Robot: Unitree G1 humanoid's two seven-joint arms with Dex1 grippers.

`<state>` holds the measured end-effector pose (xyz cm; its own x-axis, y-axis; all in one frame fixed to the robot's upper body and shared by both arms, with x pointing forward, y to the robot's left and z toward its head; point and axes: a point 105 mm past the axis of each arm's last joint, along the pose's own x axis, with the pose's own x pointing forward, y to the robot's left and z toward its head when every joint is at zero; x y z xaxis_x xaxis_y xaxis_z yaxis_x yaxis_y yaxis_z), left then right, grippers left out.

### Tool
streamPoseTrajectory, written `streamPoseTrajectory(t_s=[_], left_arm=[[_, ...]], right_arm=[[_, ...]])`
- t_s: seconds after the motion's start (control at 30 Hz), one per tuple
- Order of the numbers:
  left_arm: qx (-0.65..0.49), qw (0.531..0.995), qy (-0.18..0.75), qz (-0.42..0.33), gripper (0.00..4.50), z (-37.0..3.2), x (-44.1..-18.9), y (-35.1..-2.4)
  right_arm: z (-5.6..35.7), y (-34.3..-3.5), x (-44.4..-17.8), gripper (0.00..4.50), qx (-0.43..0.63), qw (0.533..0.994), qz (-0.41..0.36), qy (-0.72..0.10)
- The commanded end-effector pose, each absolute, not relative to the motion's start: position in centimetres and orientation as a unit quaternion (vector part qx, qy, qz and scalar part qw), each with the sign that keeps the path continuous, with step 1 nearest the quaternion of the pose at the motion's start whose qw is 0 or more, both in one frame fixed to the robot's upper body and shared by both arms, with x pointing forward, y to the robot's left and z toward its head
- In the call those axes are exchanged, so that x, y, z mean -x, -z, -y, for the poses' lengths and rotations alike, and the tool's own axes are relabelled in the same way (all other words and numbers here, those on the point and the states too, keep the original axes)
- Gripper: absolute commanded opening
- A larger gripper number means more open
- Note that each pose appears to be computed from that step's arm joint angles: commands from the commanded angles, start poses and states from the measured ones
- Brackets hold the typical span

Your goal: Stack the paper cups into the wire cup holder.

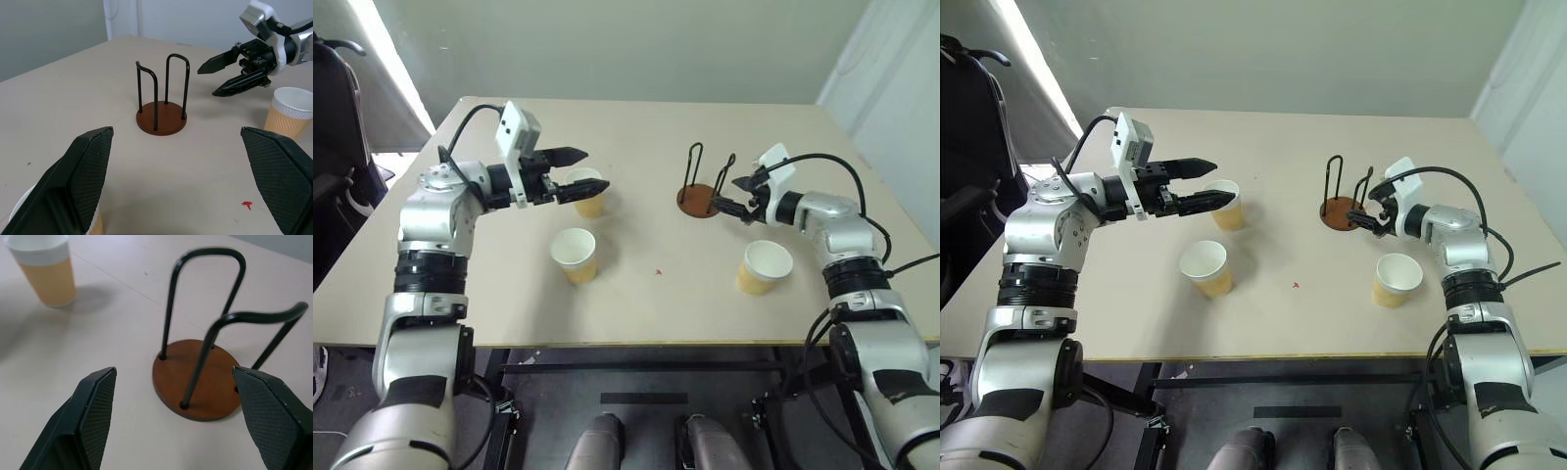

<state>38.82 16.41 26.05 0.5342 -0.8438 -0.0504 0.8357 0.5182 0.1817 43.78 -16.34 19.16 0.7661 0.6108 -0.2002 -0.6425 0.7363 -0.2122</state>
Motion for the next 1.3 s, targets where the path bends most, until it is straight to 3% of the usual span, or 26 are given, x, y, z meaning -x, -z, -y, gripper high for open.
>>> streamPoseTrajectory(t_s=[0.03,0.67,0.77,1.07,1.3], left_arm=[[-0.11,0.869,0.479,0.051,4.5,-16.4,-38.6,-28.0],[-0.111,0.873,0.472,0.054,4.5,-16.6,-38.7,-28.0],[-0.111,0.873,0.472,0.054,4.5,-16.6,-38.7,-28.0],[-0.113,0.874,0.469,0.053,4.5,-16.7,-38.7,-28.0],[-0.113,0.874,0.469,0.051,4.5,-16.7,-38.8,-27.8]], right_arm=[[15.8,-21.1,-44.2,3.81,0.148,0.931,-0.028,-0.332],[14.3,-21.0,-46.3,3.81,0.154,0.948,-0.02,-0.277],[14.4,-20.8,-46.5,3.24,0.158,0.951,-0.023,-0.267],[14.9,-20.8,-46.8,0.03,0.164,0.955,-0.025,-0.247],[14.9,-20.8,-46.7,0.03,0.167,0.954,-0.029,-0.248]])
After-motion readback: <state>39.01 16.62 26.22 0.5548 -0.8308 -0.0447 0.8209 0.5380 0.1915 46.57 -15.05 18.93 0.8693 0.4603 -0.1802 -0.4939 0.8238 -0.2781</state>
